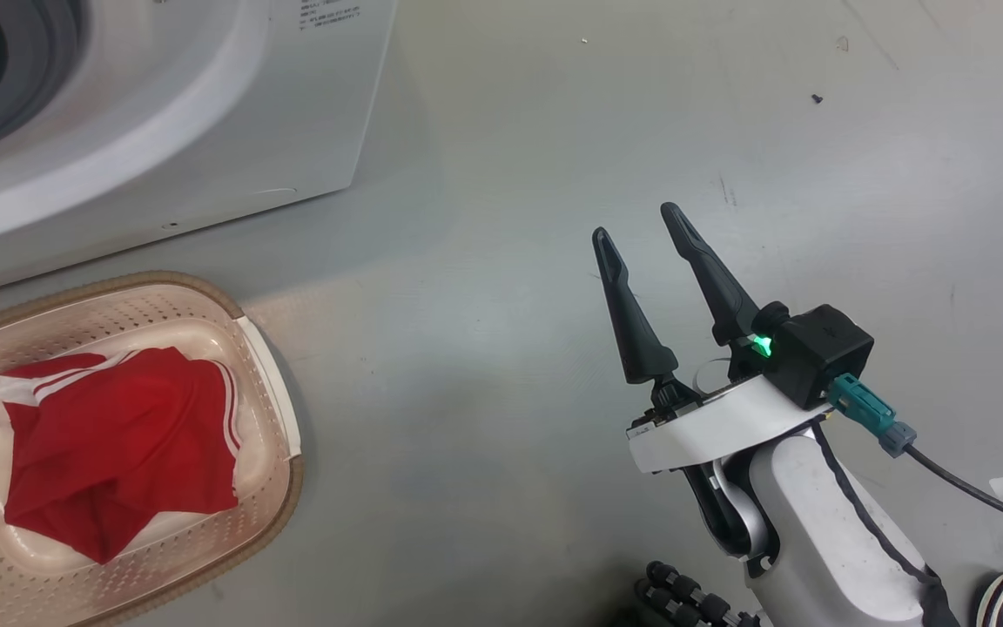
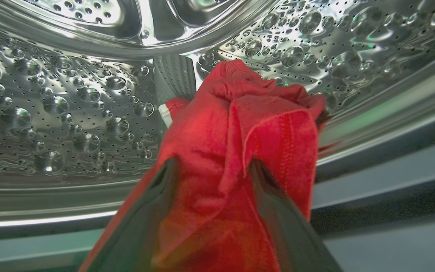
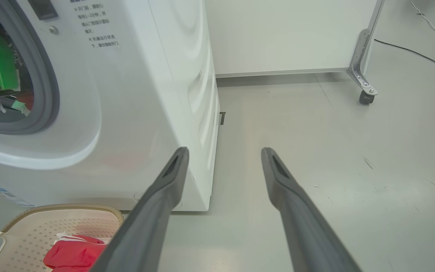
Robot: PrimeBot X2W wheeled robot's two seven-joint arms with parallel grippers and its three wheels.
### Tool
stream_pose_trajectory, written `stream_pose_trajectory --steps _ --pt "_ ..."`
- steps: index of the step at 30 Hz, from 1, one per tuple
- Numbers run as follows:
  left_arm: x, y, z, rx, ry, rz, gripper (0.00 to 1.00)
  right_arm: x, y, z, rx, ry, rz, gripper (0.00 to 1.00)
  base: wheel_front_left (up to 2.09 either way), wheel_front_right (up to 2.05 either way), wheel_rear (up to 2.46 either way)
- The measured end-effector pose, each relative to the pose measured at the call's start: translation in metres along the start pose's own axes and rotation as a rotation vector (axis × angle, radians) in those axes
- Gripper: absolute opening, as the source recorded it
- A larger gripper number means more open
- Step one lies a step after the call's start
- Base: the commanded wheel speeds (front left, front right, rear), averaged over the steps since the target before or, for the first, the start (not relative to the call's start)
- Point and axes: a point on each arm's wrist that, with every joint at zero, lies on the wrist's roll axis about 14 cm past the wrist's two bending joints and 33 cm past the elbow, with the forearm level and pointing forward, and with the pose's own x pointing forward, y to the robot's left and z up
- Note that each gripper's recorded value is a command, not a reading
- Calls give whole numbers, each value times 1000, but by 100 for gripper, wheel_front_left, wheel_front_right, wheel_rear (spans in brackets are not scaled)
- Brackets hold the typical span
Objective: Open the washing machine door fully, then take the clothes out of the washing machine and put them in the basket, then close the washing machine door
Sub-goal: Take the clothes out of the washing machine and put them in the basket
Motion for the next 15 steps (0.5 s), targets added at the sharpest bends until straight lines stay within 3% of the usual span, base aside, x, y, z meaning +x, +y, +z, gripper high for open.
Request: stream_pose_trajectory --steps 2,15 --pt "0 -2 0 -1 0 -3 0 0 0 1 -1 -1 -2 100 0 0 0" --pt "-3 -9 -1 -10 -15 -8 0 2 -3 7 -3 -20 -13 100 0 0 0"
